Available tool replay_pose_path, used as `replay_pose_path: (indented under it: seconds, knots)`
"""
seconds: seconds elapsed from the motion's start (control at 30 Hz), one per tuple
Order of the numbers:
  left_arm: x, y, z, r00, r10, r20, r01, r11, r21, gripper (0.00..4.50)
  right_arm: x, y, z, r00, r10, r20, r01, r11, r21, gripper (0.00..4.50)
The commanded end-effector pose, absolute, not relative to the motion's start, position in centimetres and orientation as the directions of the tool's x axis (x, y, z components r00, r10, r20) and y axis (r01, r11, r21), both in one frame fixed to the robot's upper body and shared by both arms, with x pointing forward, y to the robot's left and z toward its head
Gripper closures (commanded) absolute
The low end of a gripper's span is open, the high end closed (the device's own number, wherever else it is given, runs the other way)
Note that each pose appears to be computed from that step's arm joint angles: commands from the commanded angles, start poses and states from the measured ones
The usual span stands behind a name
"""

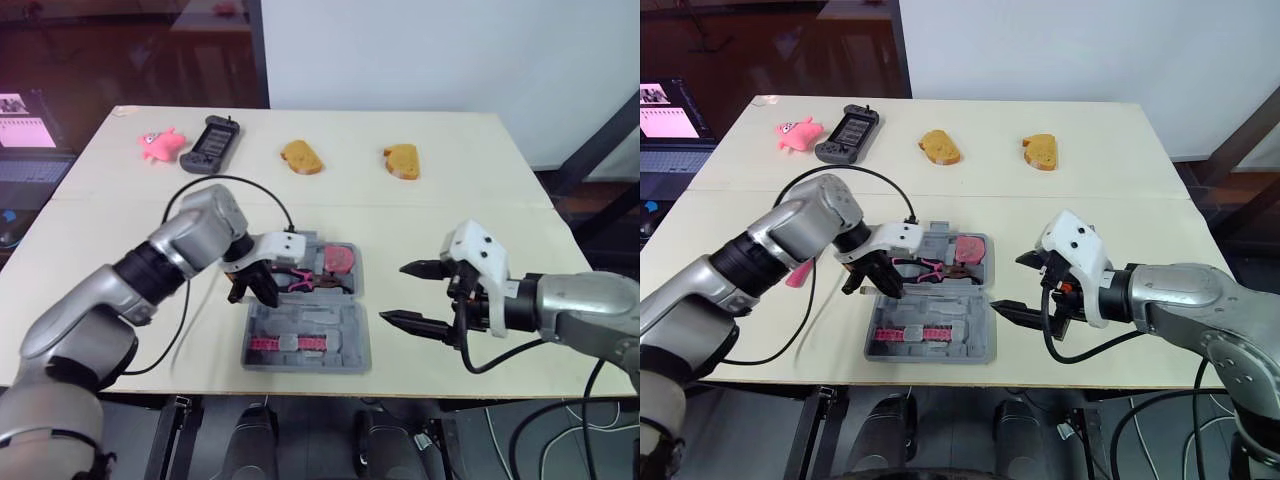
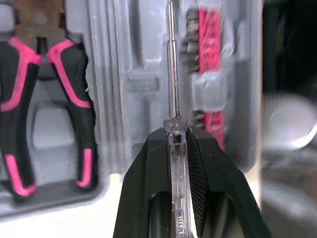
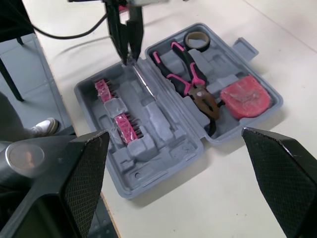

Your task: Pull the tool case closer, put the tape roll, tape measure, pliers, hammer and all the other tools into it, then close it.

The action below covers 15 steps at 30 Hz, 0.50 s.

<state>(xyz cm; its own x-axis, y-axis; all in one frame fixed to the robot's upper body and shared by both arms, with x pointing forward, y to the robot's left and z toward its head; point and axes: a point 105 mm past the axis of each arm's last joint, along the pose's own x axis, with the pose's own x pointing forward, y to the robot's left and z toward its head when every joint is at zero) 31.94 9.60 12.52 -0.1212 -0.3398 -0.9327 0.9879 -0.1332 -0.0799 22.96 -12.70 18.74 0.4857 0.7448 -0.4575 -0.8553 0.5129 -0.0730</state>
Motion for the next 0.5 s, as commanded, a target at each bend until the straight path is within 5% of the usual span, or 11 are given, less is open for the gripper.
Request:
replay_pose_path:
  seconds: [0.03,0.5]
  knots:
    - [33.0,9.4,12.7,-0.079,-0.278,-0.957,0.988,-0.150,-0.038,4.49,22.5,-12.4,19.0,0.494,0.745,-0.449,-0.857,0.506,-0.103,0.00]
    - [34.3,8.2,11.7,-0.025,-0.200,-0.980,0.998,-0.068,-0.011,4.49,22.8,-12.6,18.3,0.522,0.719,-0.458,-0.836,0.537,-0.110,0.00]
